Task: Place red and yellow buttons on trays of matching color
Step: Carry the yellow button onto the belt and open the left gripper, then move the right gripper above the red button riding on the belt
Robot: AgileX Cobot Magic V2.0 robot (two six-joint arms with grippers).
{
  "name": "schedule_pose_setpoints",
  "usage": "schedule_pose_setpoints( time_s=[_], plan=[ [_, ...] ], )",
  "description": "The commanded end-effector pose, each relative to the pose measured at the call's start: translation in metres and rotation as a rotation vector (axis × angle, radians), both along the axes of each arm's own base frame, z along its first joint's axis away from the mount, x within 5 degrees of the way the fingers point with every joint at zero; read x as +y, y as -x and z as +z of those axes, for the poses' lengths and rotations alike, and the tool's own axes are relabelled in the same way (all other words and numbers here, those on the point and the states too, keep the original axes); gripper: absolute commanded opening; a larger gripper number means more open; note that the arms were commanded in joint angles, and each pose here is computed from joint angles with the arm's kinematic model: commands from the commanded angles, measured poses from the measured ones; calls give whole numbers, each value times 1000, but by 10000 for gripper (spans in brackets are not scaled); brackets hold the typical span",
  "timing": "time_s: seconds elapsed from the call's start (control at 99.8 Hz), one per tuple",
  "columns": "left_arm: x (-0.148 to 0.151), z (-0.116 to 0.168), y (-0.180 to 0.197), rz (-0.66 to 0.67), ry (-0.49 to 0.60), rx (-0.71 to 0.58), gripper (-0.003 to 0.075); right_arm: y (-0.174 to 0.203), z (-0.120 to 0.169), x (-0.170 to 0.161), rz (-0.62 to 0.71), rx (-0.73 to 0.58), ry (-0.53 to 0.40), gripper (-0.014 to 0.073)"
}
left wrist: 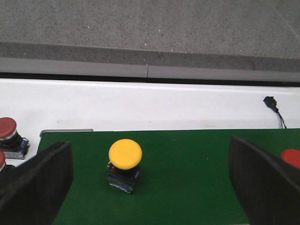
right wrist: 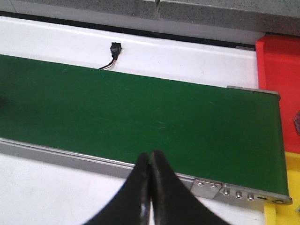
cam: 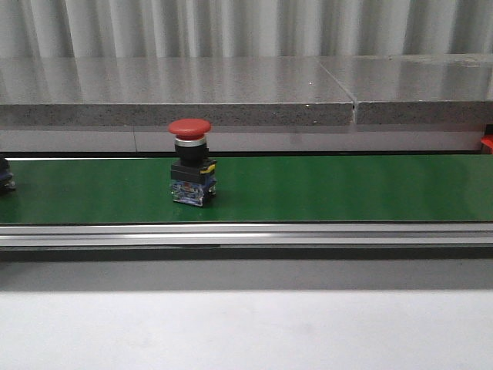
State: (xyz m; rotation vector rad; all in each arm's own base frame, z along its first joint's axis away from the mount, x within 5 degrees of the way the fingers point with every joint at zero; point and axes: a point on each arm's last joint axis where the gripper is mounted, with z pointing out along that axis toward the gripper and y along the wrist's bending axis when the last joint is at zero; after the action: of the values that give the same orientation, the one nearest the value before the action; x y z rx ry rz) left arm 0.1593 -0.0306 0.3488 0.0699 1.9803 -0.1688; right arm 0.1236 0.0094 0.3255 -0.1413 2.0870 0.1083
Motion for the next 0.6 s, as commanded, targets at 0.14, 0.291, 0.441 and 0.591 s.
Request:
schedule_pose_setpoints(
  time_s=[0.14, 0.291, 0.441, 0.591],
  plan=[
    [10, -7, 50, -17, 33, -206, 651, -1, 14, -1, -16, -99, 5, -81],
    [15, -27, 75, -16, 41, -244, 638, -1, 14, -1, -16, -99, 5, -81],
    [19, -39, 89, -16, 48, -279, 495, -1, 14, -1, -16, -99, 5, -81],
    [19, -43, 93, -16, 54, -287, 195, -1, 14, -1, -16, -99, 5, -81]
  ],
)
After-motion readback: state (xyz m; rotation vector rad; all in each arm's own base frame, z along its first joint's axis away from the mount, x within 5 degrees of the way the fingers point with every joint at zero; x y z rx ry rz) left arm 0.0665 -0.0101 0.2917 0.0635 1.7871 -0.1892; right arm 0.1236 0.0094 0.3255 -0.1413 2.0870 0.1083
